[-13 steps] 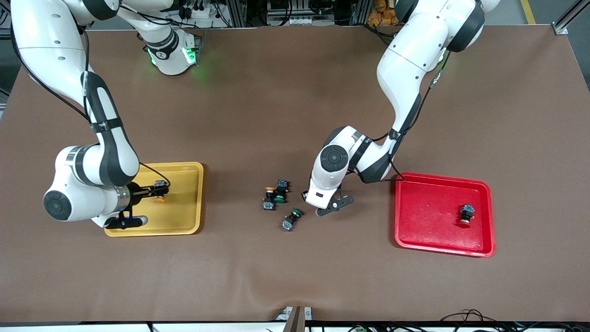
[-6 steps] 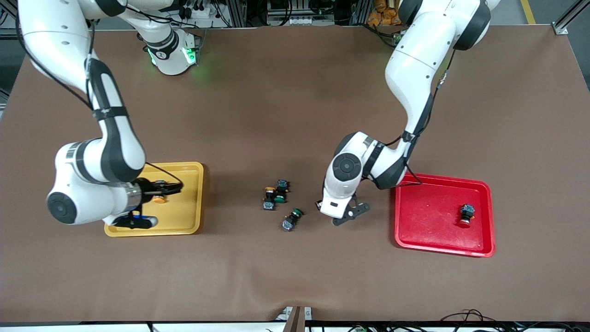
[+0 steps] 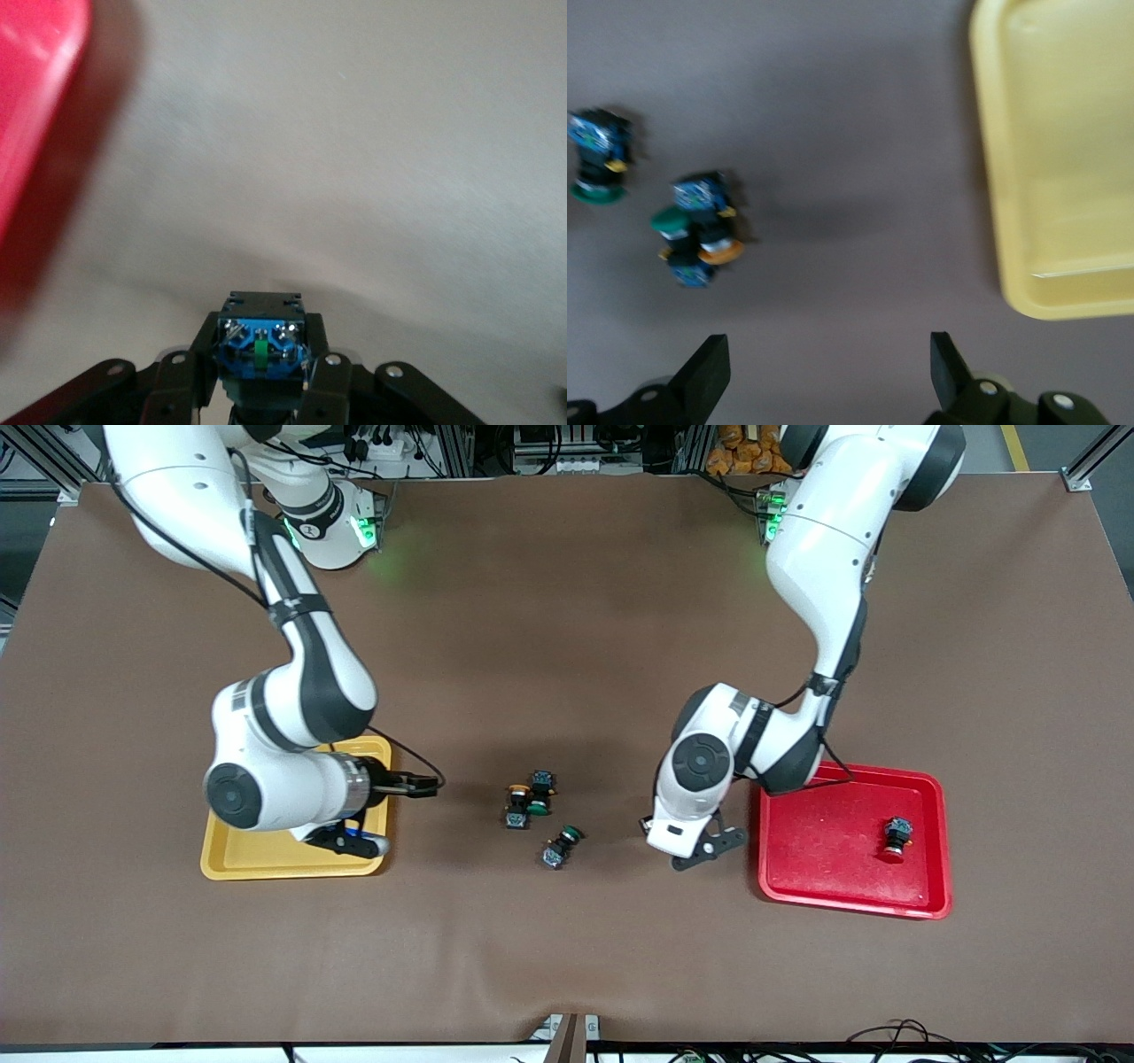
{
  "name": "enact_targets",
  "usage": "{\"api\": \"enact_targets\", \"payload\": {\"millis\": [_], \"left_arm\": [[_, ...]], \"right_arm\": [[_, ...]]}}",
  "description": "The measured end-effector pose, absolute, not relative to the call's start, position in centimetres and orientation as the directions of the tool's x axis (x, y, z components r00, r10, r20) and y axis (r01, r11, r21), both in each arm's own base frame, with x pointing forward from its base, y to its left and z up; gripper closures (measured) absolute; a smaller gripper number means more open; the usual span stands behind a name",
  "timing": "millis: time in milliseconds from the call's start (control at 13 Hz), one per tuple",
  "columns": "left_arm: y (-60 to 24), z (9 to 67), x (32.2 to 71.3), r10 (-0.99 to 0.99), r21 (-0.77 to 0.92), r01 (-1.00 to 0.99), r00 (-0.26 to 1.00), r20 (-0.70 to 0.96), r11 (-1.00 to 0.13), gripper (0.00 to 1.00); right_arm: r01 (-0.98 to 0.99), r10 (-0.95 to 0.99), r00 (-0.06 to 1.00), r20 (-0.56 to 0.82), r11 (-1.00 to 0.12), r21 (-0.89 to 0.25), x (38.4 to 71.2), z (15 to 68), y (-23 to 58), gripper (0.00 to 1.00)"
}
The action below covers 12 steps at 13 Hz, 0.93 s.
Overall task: Place red and yellow buttons in trays
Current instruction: 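Place the red button in the red tray while the right gripper grasps yellow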
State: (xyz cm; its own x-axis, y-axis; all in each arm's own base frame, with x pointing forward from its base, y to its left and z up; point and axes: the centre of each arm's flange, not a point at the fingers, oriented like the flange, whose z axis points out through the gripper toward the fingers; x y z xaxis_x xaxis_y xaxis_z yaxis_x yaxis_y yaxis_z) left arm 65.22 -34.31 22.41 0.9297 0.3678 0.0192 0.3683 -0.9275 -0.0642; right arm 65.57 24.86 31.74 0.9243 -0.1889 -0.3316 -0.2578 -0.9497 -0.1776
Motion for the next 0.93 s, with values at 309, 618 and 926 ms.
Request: {"api": "enact_targets", "payload": {"millis": [309,618,926], "left_arm": [[-29.1,24.4,67.5,0.341,-0.075,0.341,0.94,0.006,-0.937,0.59],[-26.2,24.8,67.9,0.272,-0.115,0.265,0.961,-0.05,-0.957,0.59],[-22.4,25.3,68.9,0.221,-0.124,0.21,0.972,-0.083,-0.97,0.59]], "right_arm": [[-0.317,-0.268,0.934,-0.235,-0.927,-0.202,65.6,27.5,30.3,0.0],[-0.318,-0.288,0.945,-0.156,-0.92,-0.23,65.0,21.8,34.2,0.0],[-0.283,-0.252,0.954,-0.16,-0.933,-0.222,63.4,20.3,36.8,0.0]]}}
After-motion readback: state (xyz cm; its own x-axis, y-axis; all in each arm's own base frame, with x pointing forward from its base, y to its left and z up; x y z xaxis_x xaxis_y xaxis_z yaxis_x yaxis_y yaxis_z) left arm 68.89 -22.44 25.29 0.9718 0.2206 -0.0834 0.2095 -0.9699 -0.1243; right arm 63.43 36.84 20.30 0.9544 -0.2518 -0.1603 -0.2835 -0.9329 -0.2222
